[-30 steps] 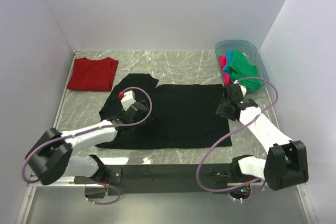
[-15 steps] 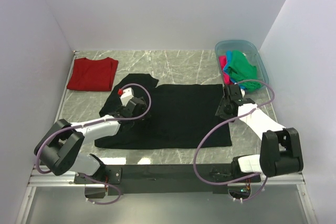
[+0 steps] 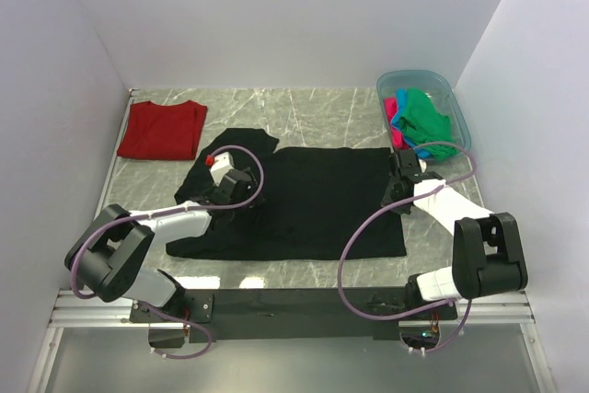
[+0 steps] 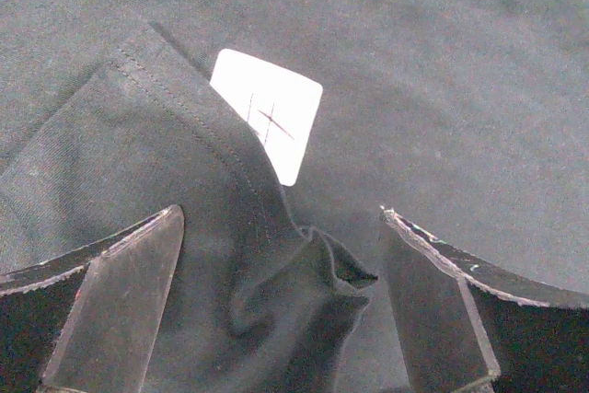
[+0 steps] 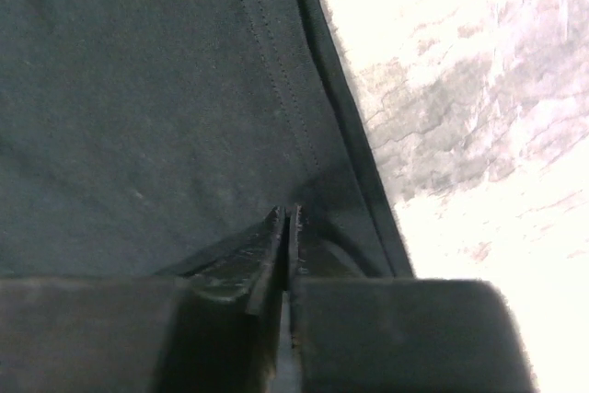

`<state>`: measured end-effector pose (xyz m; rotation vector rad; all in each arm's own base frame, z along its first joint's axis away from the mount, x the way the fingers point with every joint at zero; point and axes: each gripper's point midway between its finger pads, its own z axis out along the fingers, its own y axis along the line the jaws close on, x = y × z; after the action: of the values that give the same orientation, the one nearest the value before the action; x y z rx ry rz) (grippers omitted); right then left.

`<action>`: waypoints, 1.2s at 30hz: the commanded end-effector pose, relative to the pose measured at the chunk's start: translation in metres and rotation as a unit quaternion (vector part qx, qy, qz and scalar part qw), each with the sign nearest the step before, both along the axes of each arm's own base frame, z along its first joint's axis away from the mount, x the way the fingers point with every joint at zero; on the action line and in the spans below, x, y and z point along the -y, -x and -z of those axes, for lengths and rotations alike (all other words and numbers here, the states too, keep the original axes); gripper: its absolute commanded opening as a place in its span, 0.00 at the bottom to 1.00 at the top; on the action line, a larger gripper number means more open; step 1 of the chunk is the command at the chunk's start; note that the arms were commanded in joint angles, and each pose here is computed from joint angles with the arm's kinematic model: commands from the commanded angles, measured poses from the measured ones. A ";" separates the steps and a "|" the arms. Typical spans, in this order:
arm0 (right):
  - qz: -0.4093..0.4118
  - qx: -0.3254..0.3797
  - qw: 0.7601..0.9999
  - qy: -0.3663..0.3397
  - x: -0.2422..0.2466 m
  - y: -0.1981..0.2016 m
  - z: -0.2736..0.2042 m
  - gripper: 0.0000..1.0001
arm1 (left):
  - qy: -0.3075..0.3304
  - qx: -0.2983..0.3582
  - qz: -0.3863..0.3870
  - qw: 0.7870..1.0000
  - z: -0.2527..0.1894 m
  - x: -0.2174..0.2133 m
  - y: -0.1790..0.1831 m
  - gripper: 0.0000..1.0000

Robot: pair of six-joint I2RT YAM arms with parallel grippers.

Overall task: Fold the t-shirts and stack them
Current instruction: Fold the tshirt

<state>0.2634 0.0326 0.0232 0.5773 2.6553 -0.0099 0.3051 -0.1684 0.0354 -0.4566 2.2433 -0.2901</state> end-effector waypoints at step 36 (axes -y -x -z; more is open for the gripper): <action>0.033 -0.007 0.996 0.082 0.028 -0.028 -0.017 0.00 | -0.019 -0.006 -0.042 0.999 0.012 -0.026 0.006 0.94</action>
<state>0.2638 0.0074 0.0239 0.6087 2.7023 -0.2515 0.3053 -0.1547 0.0364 -0.5358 2.1838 -0.2936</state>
